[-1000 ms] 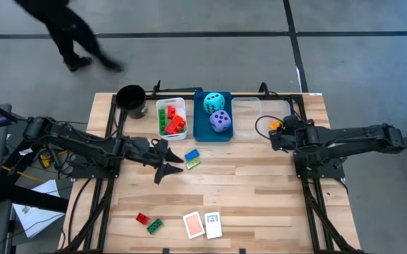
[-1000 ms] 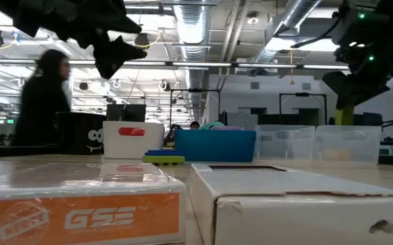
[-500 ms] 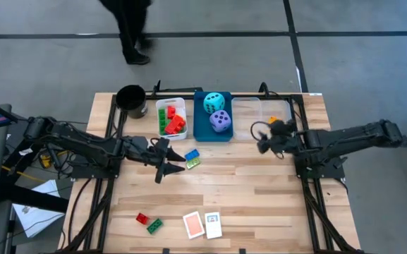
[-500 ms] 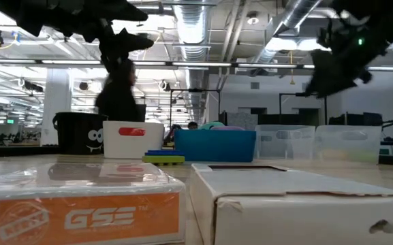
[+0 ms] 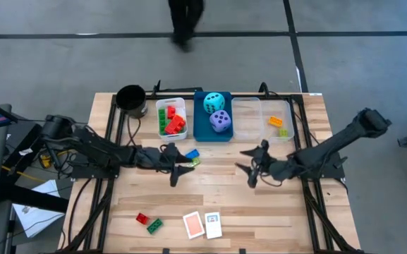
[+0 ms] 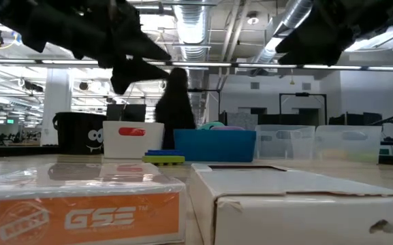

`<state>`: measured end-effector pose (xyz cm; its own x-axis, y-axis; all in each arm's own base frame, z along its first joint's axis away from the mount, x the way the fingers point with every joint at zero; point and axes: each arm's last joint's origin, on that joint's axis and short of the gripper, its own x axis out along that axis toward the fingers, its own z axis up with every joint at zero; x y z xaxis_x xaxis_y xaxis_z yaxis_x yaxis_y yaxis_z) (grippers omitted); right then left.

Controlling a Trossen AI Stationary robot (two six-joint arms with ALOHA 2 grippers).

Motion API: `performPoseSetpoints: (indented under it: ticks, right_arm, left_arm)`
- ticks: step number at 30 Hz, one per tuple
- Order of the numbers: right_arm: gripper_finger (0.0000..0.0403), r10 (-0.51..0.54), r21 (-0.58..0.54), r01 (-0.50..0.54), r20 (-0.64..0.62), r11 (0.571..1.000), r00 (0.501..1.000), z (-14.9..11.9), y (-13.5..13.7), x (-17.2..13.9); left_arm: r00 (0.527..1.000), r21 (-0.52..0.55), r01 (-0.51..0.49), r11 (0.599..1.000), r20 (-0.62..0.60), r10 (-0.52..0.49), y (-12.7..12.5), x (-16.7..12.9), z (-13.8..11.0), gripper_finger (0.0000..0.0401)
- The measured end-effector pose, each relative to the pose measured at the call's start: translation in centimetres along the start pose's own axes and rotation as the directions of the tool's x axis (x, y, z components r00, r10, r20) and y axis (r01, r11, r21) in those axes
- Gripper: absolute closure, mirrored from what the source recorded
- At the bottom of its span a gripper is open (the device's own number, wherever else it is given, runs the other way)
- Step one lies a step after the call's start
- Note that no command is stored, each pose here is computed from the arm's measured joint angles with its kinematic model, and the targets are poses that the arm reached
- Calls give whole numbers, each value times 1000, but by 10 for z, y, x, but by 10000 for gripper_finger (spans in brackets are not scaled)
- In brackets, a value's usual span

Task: Pick & Place Toys
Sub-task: Put the small blue game piece into the right transparent bin

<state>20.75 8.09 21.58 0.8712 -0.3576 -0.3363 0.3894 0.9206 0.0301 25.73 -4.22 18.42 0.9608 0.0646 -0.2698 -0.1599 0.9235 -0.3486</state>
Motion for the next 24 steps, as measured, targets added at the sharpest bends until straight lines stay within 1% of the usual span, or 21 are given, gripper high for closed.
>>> performPoseSetpoints:
  ticks: [2,5,8,13,17,21,24]
  right_arm:
    - [163,14,-11,-14,-11,1000,1000,-7,8,5]
    - [163,17,-31,-18,-37,999,999,-19,18,14]
    - [163,7,-53,-10,-59,999,998,-33,25,25]
    - [163,9,-50,-12,-57,999,998,-54,38,45]
    - [163,55,-55,-58,-61,997,997,-69,46,58]
    - [163,84,-57,-89,-80,994,993,-76,51,68]
    - [163,107,-53,-112,-96,992,990,-75,54,74]
  left_arm:
    - [997,25,-73,997,24,72,2,3,-2,229]
    - [980,54,-191,980,60,187,6,5,-5,236]
    - [965,76,-259,963,68,254,9,7,-9,243]
    - [960,99,-279,955,29,278,13,13,-19,251]
    - [958,120,-286,951,-6,288,16,19,-29,250]
    - [951,141,-299,944,-39,307,19,23,-38,235]
    - [945,159,-308,938,-64,321,22,25,-44,214]
